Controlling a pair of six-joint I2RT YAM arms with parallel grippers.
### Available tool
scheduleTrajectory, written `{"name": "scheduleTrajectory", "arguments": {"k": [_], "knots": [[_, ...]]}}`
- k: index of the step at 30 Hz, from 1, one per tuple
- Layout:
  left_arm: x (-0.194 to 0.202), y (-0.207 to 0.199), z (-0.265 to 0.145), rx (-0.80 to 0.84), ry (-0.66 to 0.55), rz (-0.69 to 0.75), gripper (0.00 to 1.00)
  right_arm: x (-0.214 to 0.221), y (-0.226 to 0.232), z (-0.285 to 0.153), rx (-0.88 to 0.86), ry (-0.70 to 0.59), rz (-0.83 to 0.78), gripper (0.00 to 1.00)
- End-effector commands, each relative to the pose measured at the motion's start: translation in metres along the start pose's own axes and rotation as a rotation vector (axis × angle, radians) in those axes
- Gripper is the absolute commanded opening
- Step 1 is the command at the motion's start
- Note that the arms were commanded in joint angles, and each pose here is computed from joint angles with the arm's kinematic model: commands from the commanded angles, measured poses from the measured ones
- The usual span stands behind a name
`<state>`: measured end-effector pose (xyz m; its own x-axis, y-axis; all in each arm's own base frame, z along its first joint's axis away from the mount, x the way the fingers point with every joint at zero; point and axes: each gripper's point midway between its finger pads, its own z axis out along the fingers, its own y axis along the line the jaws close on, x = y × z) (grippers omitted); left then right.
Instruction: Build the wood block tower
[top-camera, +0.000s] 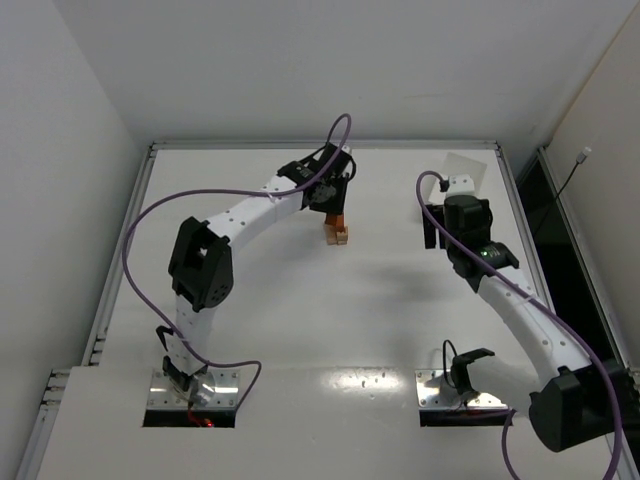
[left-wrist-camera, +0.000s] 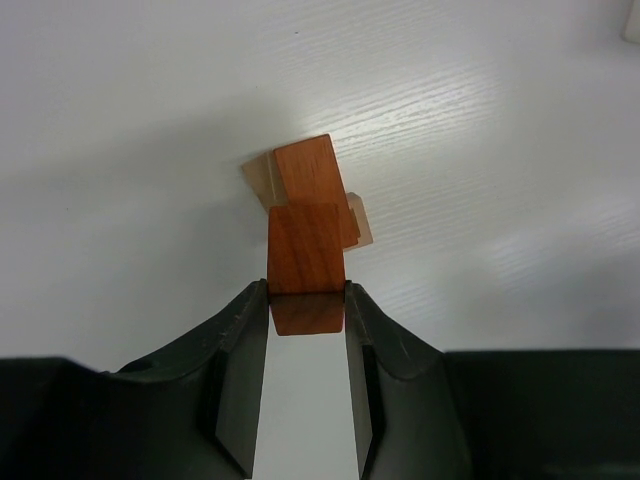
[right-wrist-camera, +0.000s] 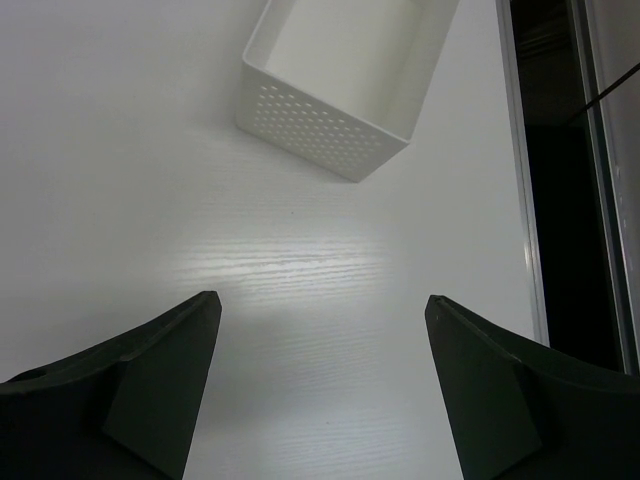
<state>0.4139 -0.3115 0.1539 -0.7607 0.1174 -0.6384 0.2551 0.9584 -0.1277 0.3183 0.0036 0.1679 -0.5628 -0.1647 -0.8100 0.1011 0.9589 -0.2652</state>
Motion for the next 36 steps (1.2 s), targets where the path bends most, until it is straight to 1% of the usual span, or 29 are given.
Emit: {"name": "scheduleTrajectory", "arguments": {"k": [1,10,22,23,28,36], "knots": [[-0.019,-0.011,-0.002,0.005,-0.072,-0.003,0.00,-0.022,0.000,-0.001,-0.010,-0.046,0.051,0.80],[-0.024,-0.014,0.005,0.009,-0.082,0.004,0.00,-0.025,0.002,0.001,-0.019,-0.054,0.054,0.80],[-0.021,-0.016,0.018,0.016,-0.078,0.023,0.00,-0.027,0.004,0.001,-0.028,-0.063,0.058,0.80],[-0.024,-0.017,0.019,0.020,-0.087,0.021,0.00,-0.025,0.006,0.003,-0.037,-0.055,0.054,0.79],[-0.020,-0.018,0.022,0.026,-0.075,0.041,0.00,-0.027,0.008,0.003,-0.046,-0.063,0.057,0.79],[-0.020,-0.016,0.027,0.037,-0.069,0.035,0.00,-0.025,0.006,0.006,-0.039,-0.053,0.058,0.79]]}}
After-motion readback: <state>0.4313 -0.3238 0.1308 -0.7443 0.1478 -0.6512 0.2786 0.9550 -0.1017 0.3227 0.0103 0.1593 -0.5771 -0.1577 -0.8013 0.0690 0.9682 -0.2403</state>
